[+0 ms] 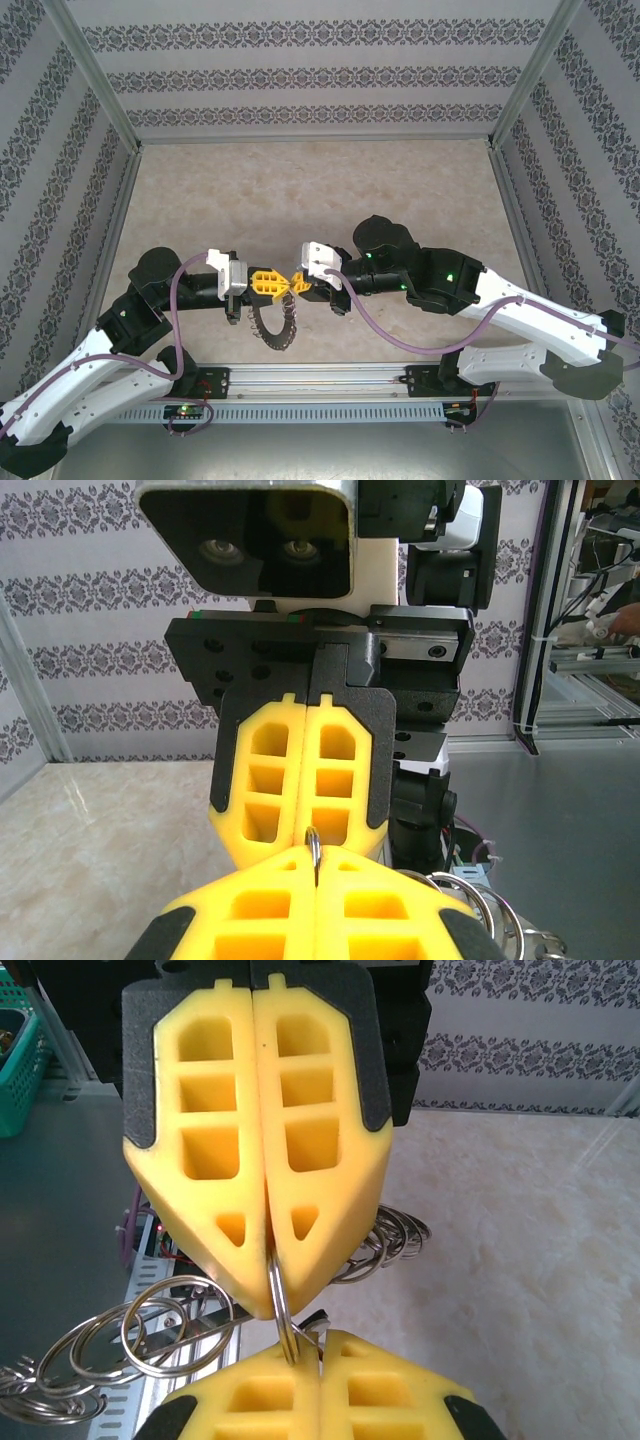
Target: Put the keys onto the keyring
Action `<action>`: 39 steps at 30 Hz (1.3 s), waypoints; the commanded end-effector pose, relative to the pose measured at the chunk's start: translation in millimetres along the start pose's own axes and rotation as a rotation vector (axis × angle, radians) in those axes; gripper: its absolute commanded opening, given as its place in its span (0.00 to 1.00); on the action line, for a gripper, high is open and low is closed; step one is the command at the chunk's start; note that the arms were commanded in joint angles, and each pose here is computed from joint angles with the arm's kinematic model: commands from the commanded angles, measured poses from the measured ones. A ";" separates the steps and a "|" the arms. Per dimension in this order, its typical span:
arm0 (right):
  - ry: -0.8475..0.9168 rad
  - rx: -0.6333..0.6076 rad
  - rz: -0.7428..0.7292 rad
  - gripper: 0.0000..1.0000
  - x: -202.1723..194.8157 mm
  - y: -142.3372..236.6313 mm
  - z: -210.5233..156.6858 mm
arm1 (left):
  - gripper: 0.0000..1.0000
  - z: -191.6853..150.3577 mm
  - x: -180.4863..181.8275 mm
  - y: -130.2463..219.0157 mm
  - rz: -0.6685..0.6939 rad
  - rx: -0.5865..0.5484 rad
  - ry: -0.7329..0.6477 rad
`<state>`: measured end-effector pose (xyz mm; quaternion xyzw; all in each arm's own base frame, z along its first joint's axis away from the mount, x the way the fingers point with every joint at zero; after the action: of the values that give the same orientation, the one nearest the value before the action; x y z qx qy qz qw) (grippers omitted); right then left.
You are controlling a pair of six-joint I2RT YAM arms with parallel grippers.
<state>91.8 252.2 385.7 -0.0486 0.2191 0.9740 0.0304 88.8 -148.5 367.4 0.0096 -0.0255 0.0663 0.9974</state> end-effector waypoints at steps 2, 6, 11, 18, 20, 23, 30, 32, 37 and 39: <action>-0.003 -0.031 0.014 0.02 -3.8 -4.5 8.4 | 0.00 19.5 -7.5 1.2 -0.075 -0.111 -0.070; 0.005 -0.057 0.016 0.04 -2.6 -0.8 10.5 | 0.00 19.1 -8.5 2.2 -0.080 -0.112 -0.066; 0.019 -0.085 0.025 0.05 -0.7 2.6 12.5 | 0.00 19.5 -9.7 2.7 -0.092 -0.109 -0.061; 0.033 -0.107 -0.001 0.00 2.2 14.0 12.2 | 0.00 18.8 -9.2 3.0 -0.079 -0.098 -0.067; 0.039 -0.118 0.002 0.00 4.0 18.8 13.0 | 0.00 19.5 -9.4 4.0 -0.073 -0.097 -0.070; 0.040 -0.112 0.010 0.00 5.4 21.3 12.5 | 0.00 20.0 -9.8 5.1 -0.067 -0.092 -0.074; 0.031 -0.094 0.013 0.00 7.8 22.6 8.3 | 0.00 20.3 -9.5 5.3 -0.059 -0.094 -0.077; 0.032 -0.090 0.001 0.04 8.7 24.3 6.9 | 0.00 20.6 -9.8 5.8 -0.059 -0.093 -0.077; 0.027 -0.104 -0.029 0.35 9.5 25.7 2.7 | 0.00 22.4 -10.4 7.0 -0.056 -0.094 -0.079; 0.017 -0.108 -0.020 0.40 10.6 23.0 -0.1 | 0.00 22.7 -10.4 6.8 -0.058 -0.096 -0.078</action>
<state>81.1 231.3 394.6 -0.0618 0.1804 0.9812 0.0306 84.8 -147.8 372.3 -0.0047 -0.0364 0.0465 0.9982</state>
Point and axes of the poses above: each hand's point on the last joint's axis, 136 mm out from that joint toward the fingers, its own y axis back along the fingers, its own x axis along the line the jaws close on, z = x × y, the point moved 10 cm from there along y, back along the fingers, and after that the axes turned 2 degrees about y, right-handed, at the moved point
